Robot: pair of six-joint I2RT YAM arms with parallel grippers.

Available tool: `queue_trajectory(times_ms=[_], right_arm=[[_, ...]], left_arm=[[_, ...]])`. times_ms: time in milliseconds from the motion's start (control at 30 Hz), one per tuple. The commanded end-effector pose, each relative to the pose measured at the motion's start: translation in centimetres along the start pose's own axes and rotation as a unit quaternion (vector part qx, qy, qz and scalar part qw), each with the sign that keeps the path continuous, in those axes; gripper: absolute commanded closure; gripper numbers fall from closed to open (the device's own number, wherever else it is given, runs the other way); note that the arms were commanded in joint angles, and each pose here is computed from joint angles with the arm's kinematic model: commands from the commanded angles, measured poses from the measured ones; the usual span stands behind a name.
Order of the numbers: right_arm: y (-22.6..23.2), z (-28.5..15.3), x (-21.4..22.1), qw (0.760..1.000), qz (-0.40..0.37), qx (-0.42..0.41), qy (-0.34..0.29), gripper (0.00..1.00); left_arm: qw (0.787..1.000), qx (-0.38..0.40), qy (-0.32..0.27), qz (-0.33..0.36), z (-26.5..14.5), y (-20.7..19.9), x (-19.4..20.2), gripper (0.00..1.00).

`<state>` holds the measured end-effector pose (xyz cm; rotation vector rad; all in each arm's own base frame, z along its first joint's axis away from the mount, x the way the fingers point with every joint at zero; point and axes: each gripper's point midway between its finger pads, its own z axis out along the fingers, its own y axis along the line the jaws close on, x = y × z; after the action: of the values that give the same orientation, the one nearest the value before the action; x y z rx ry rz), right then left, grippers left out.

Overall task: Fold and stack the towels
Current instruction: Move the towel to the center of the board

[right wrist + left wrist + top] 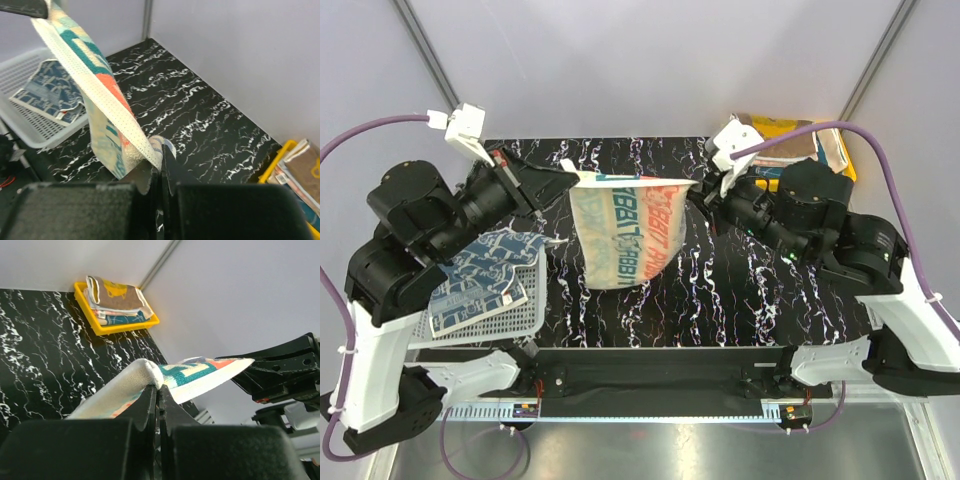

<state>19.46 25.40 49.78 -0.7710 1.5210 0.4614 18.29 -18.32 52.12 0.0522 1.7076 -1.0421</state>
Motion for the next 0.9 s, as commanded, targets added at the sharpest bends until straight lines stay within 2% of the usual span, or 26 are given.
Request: queue_trajectory(times_ms=[0,200,267,300,333,433,500,600,633,667,733,767,800,833,867], right_arm=[[-2.2,-4.8,-1.9,0.999,0.018,0.011,-0.041,1.0],[-2.0,-4.8,-1.4,0.999,0.024,0.008,-0.034,1.0],[-2.8,-5.0,-2.3,0.998,0.022,0.027,-0.061,1.0],[-2.8,-4.2,-1.5,0.998,0.006,0.034,-0.056,1.0],[-3.2,-3.9,-2.1,0.996,0.004,0.046,-0.073,1.0],[-4.1,-2.4,-1.3,0.995,-0.021,0.079,-0.057,1.0],[-4.2,-0.4,-0.3,0.996,-0.028,0.072,-0.044,1.0],[-8.0,2.9,2.9,0.997,0.006,0.072,-0.011,1.0],[-11.4,3.6,4.2,0.994,0.02,0.105,-0.001,1.0],[-11.4,5.9,6.5,0.996,0.032,0.076,0.024,1.0],[-13.5,8.3,8.6,0.995,0.06,0.071,0.043,1.0],[-15.6,10.6,11.7,0.991,0.085,0.066,0.076,1.0],[-16.9,11.4,12.4,0.989,0.104,0.067,0.079,1.0],[-18.2,12.5,13.3,0.988,0.116,0.068,0.077,1.0],[-19.1,14.5,15.9,0.984,0.139,0.054,0.095,1.0]], left_arm=[[0.997,-0.015,-0.069,0.008,-3.3,0.2,-2.6,1.0],[0.997,-0.012,-0.072,-0.014,-3.7,0.2,-2.4,1.0],[0.997,-0.017,-0.072,-0.019,-3.2,0.4,-2.3,1.0],[0.996,-0.03,-0.077,-0.024,-3.0,1.0,-2.4,1.0],[0.996,-0.042,-0.073,-0.027,-2.4,1.7,-2.0,1.0],[0.995,-0.075,-0.059,-0.037,0.2,3.7,-0.6,1.0],[0.993,-0.105,-0.048,-0.038,2.6,5.3,0.1,1.0],[0.99,-0.13,-0.041,-0.034,5.3,7.1,0.5,1.0],[0.987,-0.151,-0.04,-0.04,6.9,9.1,0.2,1.0],[0.986,-0.152,-0.042,-0.045,8.1,10.2,0.1,1.0],[0.981,-0.183,-0.038,-0.061,10.8,14.3,-0.1,1.0],[0.979,-0.187,-0.028,-0.07,12.2,15.8,0.3,1.0],[0.979,-0.185,-0.032,-0.081,13.5,17.5,-0.3,1.0],[0.975,-0.202,-0.01,-0.091,16.0,20.4,1.1,1.0],[0.974,-0.204,-0.006,-0.095,17.1,21.7,1.3,1.0]])
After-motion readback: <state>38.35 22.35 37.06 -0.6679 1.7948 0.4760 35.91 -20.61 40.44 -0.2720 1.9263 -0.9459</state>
